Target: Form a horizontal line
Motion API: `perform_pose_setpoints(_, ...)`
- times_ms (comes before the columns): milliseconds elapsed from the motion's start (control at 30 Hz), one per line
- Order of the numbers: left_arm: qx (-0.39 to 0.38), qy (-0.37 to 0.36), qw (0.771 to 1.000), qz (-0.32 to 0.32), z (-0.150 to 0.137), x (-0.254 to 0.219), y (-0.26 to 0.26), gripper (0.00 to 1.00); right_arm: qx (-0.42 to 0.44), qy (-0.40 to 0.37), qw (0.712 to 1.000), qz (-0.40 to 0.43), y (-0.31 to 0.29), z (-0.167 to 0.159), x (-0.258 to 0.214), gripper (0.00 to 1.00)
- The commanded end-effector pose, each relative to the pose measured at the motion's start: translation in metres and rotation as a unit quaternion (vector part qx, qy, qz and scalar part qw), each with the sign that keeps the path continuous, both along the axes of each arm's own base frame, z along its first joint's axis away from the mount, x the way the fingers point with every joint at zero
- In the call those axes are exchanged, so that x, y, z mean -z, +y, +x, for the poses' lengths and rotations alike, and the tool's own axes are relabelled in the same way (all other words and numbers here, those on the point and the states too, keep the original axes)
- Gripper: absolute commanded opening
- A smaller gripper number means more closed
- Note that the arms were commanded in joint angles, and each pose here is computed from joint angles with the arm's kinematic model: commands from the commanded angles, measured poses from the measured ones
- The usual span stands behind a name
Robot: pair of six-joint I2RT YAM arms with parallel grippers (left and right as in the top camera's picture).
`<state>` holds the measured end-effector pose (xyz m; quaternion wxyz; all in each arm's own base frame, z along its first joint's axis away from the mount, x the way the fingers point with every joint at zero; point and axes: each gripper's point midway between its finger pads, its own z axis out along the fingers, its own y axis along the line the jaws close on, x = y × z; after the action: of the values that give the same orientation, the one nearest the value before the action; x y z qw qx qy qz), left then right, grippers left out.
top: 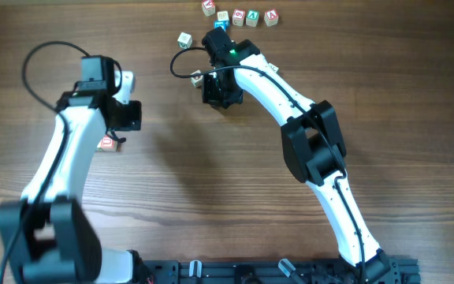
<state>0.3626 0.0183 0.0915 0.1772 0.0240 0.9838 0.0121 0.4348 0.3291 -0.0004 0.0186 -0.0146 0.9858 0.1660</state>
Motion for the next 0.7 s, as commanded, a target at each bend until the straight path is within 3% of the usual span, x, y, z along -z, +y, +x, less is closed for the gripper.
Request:
perform_pose_setpoints(0, -0.015, -0.093, 0.995, -0.007, 0.004, -0.066, 0.002, 0.04, 0.005, 0.032, 0.999, -0.018, -0.005, -0.012, 0.030, 0.04)
perform_pose_setpoints(200, -0.097, -0.174, 0.980, -0.020, -0.022, -0.127, 0.030, 0.04, 0.005, 0.032, 0.999, -0.018, -0.005, -0.012, 0.030, 0.05)
perform_pose_setpoints(400, -0.140, -0.206, 0.968, -0.018, -0.051, -0.156, 0.048, 0.04, 0.005, 0.032, 0.999, -0.018, -0.005, -0.012, 0.030, 0.05)
perform_pose_setpoints(467, -0.156, -0.216, 0.963, -0.025, -0.057, -0.163, 0.050, 0.04, 0.005, 0.031, 0.999, -0.018, -0.005, -0.011, 0.030, 0.10)
perform_pose_setpoints(533, -0.157, -0.228, 0.960, -0.037, -0.065, -0.171, 0.048, 0.04, 0.005, 0.032, 0.999, -0.018, -0.005, -0.012, 0.030, 0.29)
perform_pose_setpoints(600, -0.158, -0.244, 0.956, -0.045, -0.074, -0.181, 0.046, 0.04, 0.001, 0.033, 0.999, -0.015, -0.004, -0.012, 0.030, 0.88)
perform_pose_setpoints(667, -0.162, -0.257, 0.952, -0.042, -0.084, -0.190, 0.047, 0.04, -0.022, 0.026, 0.999, -0.007, -0.005, -0.010, 0.028, 0.94)
